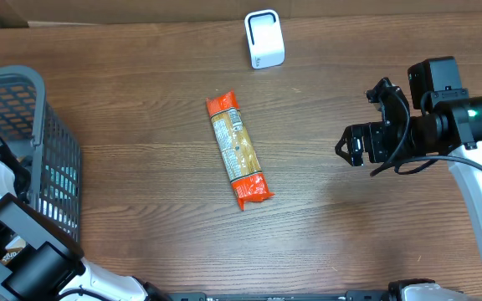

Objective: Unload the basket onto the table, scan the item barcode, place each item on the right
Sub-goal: 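Reach the left gripper into the basket and grasp the white tube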

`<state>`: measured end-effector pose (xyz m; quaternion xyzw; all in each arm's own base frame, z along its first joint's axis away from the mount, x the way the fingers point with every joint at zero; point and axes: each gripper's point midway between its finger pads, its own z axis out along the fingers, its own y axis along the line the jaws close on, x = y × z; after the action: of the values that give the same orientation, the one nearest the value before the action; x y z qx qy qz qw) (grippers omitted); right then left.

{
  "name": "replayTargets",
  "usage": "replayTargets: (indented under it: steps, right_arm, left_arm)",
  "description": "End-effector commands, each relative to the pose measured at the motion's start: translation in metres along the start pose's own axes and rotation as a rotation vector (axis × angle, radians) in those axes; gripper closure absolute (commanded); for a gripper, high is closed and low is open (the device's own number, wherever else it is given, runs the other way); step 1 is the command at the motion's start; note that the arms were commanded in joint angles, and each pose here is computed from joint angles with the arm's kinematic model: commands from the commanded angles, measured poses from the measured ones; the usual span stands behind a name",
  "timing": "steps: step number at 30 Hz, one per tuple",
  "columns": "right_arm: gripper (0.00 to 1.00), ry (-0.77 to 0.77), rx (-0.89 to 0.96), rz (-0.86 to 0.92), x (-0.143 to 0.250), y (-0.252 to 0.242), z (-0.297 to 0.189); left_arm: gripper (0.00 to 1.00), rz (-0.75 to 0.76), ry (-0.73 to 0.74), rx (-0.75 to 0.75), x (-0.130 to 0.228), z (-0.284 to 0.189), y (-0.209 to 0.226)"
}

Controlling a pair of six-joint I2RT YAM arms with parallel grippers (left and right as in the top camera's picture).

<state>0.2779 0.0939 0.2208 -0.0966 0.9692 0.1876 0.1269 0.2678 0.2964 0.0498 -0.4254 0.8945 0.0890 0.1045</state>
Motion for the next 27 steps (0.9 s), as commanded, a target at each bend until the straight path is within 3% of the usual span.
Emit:
replayTargets:
  steps: [1,5,14,27]
  right_arm:
    - [0.0,-0.023,-0.003,-0.011,-0.005,0.004,-0.006]
    - [0.0,-0.024,-0.003,-0.011,-0.005,0.004,-0.006]
    - [0.0,-0.02,-0.003,-0.009,-0.004,0.004,-0.005]
    - [0.0,-0.007,-0.003,-0.004,-0.001,0.004,-0.006]
  left_arm:
    - [0.96,0.002,0.108,0.078,0.023,0.019,-0.019]
    - [0.96,-0.001,0.076,0.123,0.002,-0.006,-0.025]
    - [0.95,0.012,-0.074,0.259,-0.06,-0.115,-0.042]
    - [0.96,0.05,-0.34,0.365,-0.079,-0.237,-0.046]
